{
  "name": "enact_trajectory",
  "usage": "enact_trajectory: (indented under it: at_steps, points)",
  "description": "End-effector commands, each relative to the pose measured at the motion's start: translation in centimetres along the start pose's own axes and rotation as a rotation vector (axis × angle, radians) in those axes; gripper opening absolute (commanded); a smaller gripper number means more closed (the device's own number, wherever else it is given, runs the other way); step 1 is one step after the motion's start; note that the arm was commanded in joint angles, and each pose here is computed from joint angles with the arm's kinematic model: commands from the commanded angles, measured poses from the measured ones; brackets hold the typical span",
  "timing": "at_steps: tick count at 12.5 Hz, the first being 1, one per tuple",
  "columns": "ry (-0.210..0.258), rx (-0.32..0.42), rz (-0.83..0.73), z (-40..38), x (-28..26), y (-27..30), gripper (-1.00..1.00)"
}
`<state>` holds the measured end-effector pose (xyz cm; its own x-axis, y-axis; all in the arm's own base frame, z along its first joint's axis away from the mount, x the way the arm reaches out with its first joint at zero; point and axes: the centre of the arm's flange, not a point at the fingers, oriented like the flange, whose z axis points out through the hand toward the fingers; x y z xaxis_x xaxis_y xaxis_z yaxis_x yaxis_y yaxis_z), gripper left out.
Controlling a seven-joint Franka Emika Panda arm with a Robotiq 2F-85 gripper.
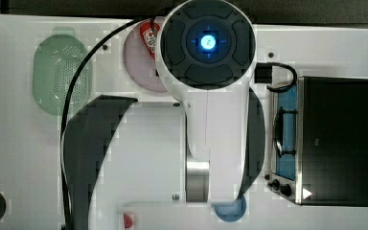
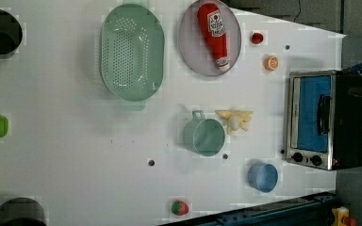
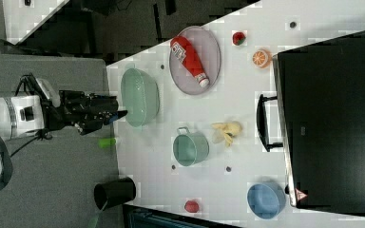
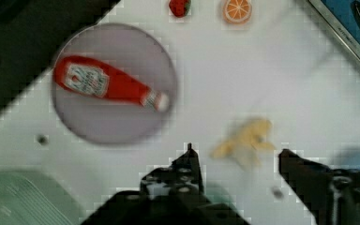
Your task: Pick banana from table and place on oven.
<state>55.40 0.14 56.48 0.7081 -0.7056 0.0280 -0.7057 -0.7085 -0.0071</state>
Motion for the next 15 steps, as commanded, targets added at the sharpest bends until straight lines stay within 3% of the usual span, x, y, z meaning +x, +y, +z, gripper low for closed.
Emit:
enact_trajectory:
  at_steps: [1,3,8,15]
  points:
    - [-0.029,-0.019,0.143,-5.4,-8.7,14.1,0.59]
    - [-0.027,-0.017,0.141,-5.3,-8.7,14.0,0.99]
    - [-0.066,-0.062,0.135,-1.7,-7.2,12.2,1.00]
    - [-0.103,-0.116,0.124,13.3,-1.2,6.1,1.00]
